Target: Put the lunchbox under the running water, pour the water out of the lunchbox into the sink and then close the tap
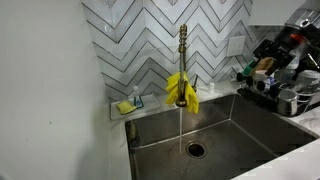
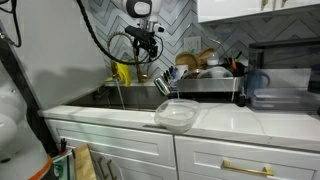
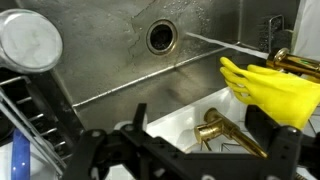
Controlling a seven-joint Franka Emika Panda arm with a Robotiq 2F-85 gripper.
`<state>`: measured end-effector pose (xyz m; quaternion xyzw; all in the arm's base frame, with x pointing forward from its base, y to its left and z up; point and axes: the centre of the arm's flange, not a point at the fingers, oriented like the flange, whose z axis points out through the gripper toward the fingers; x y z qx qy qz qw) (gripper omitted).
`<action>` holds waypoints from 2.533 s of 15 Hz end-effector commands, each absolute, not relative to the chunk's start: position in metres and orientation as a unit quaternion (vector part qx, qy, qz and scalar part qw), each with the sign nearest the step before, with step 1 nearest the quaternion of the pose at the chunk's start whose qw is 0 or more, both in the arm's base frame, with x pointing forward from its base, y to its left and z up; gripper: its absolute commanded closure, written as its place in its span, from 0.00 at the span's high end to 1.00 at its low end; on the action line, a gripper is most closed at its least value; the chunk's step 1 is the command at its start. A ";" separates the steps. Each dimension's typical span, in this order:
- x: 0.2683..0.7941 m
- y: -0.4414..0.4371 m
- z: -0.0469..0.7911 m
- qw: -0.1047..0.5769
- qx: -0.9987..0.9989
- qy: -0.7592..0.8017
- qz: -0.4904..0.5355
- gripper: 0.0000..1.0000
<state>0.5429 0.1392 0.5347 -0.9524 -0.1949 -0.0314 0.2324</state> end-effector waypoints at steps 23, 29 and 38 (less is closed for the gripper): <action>0.679 0.288 0.430 0.463 -0.852 -0.237 -0.068 1.00; 0.689 0.311 0.422 0.479 -0.842 -0.237 -0.071 1.00; 0.697 0.332 0.409 0.498 -0.830 -0.241 -0.066 1.00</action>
